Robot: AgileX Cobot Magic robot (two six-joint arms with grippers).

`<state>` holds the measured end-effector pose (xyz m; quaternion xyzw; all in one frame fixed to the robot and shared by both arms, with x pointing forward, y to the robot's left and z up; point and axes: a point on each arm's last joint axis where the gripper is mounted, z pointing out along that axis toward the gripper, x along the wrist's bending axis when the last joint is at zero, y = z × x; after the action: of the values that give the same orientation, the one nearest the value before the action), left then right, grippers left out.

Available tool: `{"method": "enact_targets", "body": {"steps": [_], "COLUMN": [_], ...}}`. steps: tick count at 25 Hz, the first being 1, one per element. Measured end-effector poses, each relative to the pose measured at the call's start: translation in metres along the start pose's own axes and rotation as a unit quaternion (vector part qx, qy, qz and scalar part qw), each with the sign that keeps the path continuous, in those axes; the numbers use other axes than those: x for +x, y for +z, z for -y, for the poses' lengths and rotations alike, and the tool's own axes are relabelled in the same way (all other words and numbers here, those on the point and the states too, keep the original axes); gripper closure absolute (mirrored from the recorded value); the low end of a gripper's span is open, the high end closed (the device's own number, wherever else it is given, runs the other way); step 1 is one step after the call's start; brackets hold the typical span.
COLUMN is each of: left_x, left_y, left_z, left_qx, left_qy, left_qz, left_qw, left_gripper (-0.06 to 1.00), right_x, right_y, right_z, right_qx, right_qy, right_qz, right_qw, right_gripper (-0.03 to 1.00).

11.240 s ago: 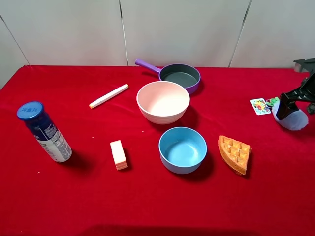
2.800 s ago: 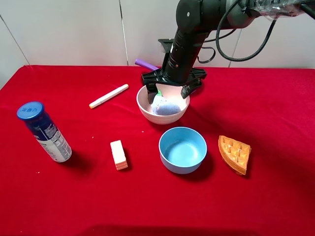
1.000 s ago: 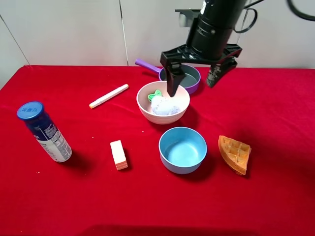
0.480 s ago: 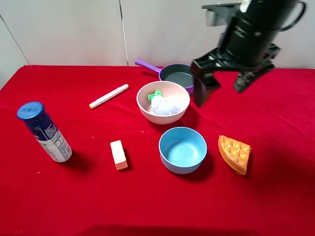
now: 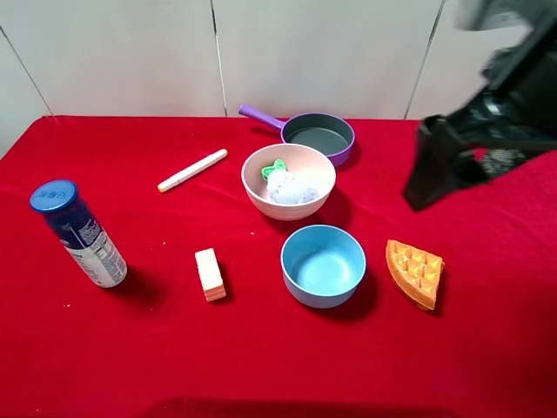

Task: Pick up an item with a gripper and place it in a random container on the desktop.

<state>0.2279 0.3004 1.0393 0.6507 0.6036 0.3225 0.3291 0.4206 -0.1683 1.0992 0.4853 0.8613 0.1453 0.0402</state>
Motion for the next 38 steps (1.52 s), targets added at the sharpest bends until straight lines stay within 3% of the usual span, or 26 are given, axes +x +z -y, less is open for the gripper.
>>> {"method": "enact_targets", "body": {"steps": [13,19,28,38], "left_x": [0.0,0.0,0.0,0.0], "left_y": [0.0,0.0,0.0,0.0], "left_z": [0.0,0.0,0.0,0.0], "left_qx": [0.0,0.0,0.0,0.0], "left_qy": [0.0,0.0,0.0,0.0], "left_qz": [0.0,0.0,0.0,0.0], "left_qw": [1.0,1.0,1.0,1.0], "left_gripper": [-0.04,-0.04,-0.04,-0.04], "right_x": [-0.007,-0.021,-0.023,-0.016], "right_y": [-0.06,-0.063,-0.048,-0.024], "right_z": [0.096,0.144,0.2,0.23], "right_qx": [-0.149,-0.214,-0.286,-0.399], "right_qy": [-0.013,0.049,0.169,0.19], "right_qz": [0.017,0.052,0.135,0.184], "right_qw": [0.989,0.974,0.933,0.878], "right_gripper": [0.28,0.28,0.28,0.28]}}
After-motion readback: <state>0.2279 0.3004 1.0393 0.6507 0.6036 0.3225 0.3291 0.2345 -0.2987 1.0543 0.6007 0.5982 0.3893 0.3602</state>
